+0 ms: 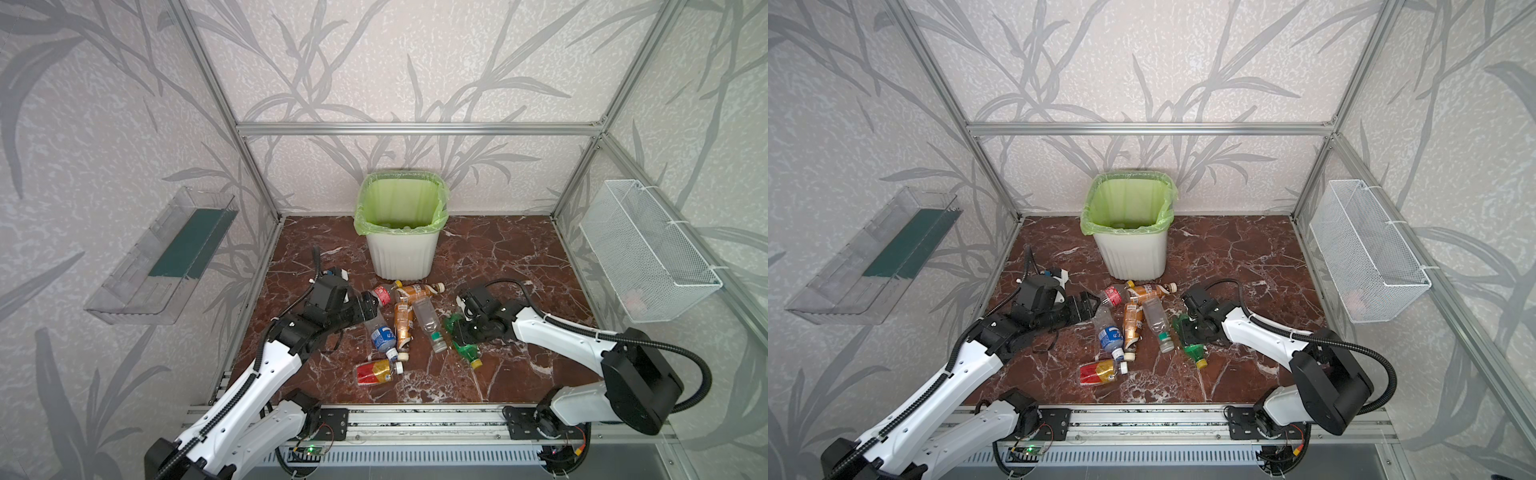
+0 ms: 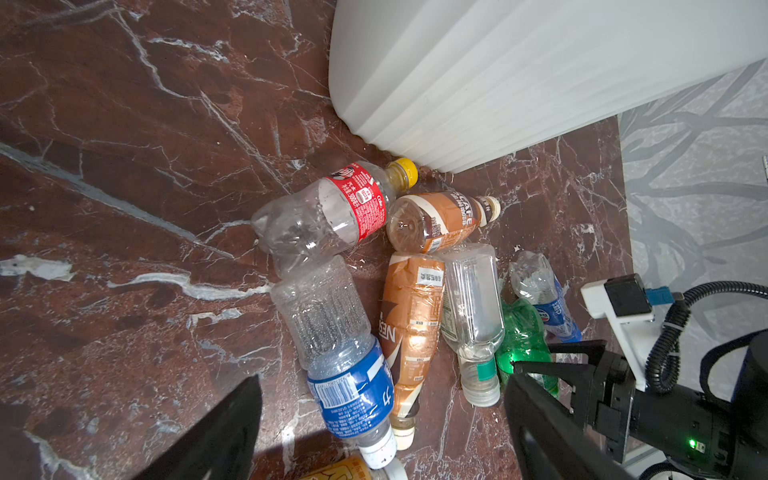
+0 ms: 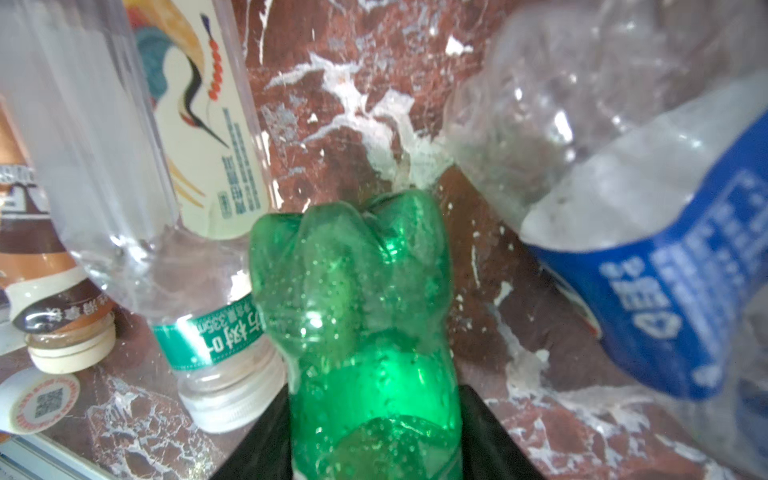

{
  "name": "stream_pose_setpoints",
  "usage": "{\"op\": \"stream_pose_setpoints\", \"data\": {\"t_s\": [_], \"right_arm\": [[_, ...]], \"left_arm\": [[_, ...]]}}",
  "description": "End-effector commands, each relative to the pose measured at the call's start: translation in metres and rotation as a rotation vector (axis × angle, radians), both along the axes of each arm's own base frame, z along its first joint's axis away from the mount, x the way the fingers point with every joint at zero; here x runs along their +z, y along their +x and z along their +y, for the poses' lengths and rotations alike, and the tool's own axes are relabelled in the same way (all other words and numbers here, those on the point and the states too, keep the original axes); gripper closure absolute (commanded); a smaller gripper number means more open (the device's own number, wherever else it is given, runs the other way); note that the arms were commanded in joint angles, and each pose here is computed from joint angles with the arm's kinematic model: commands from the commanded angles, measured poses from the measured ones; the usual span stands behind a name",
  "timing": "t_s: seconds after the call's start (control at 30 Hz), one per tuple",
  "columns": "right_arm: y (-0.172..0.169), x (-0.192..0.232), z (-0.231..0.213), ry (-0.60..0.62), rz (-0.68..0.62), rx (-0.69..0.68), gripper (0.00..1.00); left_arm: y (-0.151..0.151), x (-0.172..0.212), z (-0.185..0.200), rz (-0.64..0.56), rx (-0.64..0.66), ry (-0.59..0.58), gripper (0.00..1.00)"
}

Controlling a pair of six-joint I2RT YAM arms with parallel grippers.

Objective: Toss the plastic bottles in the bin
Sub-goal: 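Lower the right gripper onto the green Sprite bottle and grasp it, then lift the green Sprite bottle with the right gripper and drop it into the bin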

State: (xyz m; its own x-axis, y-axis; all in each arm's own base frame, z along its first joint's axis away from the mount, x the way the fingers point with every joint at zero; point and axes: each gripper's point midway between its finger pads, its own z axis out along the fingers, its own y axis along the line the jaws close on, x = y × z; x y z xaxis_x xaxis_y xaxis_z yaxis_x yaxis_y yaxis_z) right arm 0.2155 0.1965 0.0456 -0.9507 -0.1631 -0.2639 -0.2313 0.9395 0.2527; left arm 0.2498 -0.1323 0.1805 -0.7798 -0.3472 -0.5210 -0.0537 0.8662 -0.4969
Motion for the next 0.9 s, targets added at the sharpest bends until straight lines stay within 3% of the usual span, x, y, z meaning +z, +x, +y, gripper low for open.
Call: {"op": "stream_pose_setpoints", "data": {"t_s": [0.0, 0.53, 0.87], "right_arm": [[-0.0198, -0.0073, -0.0133, -0.05, 0.052, -0.018, 0.37], [-0.0223, -0.009, -0.0133, -0.067, 0.049, 0.0, 0.32], [-0.0264, -0.0016, -0.0141, -0.047, 0.034, 0.003, 0.43]], "left_arm": [[-0.001, -0.0018, 0.0004, 0.0, -0.002, -0.005, 0.09], [-0.0042, 0.0014, 0.0023, -0.002, 0.002, -0.008, 0.09], [-0.0044, 0.0016, 0.0027, -0.001, 0.005, -0.008, 0.09]]}}
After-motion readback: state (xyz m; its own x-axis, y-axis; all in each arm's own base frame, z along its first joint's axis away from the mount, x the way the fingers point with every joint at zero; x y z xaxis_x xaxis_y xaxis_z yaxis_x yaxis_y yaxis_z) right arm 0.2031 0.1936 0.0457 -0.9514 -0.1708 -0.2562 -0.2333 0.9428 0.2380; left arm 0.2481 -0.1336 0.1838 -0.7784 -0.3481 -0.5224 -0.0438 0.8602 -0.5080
